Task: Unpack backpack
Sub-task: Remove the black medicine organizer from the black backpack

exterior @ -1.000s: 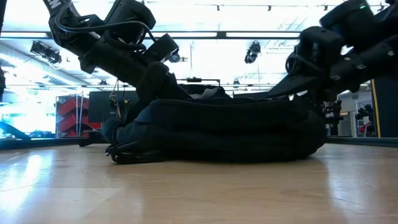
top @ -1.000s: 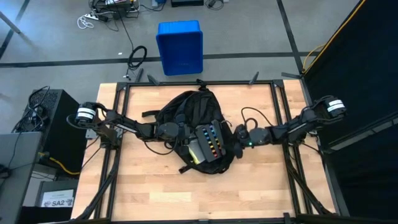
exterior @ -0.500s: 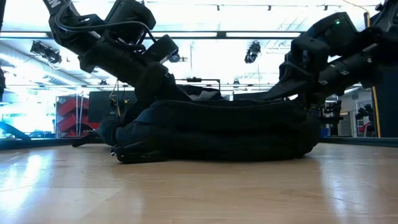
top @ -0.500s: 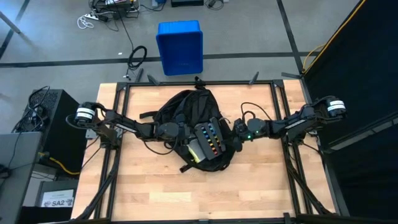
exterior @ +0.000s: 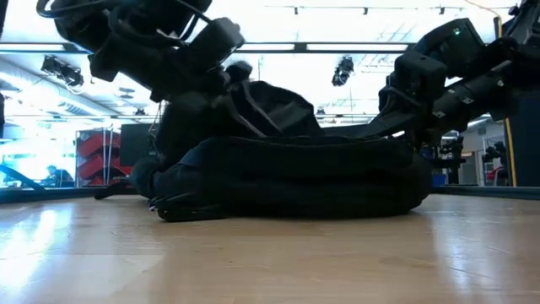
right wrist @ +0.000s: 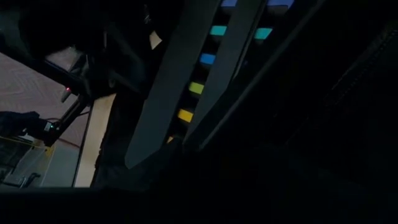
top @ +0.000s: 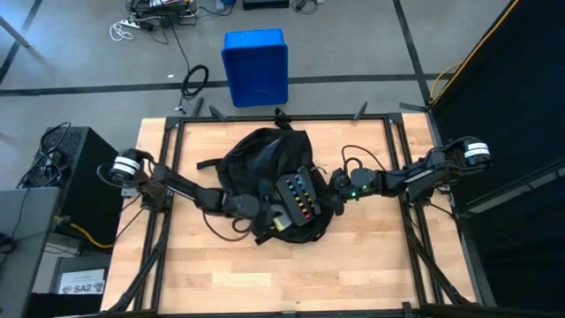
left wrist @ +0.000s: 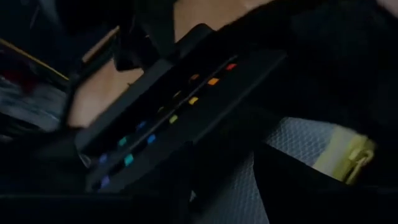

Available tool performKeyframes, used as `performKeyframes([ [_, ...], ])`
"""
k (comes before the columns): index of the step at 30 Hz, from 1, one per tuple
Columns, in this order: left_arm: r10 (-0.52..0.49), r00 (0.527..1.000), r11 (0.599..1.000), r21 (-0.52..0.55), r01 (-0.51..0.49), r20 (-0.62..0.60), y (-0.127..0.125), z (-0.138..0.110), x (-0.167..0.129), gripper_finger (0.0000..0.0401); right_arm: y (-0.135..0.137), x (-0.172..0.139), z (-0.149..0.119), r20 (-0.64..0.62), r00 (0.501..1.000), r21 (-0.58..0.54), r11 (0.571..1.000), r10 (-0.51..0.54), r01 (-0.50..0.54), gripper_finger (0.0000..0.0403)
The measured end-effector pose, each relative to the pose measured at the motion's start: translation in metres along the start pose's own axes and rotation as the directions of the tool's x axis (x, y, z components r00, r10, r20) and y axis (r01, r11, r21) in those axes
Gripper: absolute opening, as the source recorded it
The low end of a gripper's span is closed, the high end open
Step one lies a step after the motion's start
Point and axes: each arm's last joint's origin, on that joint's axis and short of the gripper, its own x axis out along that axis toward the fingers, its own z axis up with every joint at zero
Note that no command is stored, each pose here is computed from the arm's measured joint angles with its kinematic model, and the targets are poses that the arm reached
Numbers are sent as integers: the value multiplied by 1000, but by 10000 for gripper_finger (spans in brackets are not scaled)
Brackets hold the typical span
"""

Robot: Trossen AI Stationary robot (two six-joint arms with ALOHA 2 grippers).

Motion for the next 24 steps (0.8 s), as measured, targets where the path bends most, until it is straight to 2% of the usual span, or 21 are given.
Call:
performKeyframes([
  [5, 75, 994, 974, 221, -55, -84, -12, 9, 18, 152, 0, 0, 0, 0, 1000, 3, 1000, 0, 0, 178],
  [9, 135, 978, 938, 338, -75, -157, -18, 11, 32, 167, 0, 0, 0, 2, 1000, 3, 1000, 0, 0, 178],
  [14, 143, 962, 914, 405, -37, -233, -23, 10, 43, 194, 0, 0, 0, 5, 1000, 3, 1000, -3, 3, 178],
  [24, 187, 920, 876, 482, 1, -343, -23, 1, 43, 268, 0, 0, 0, -9, 1000, -8, 1000, 5, -5, 180],
])
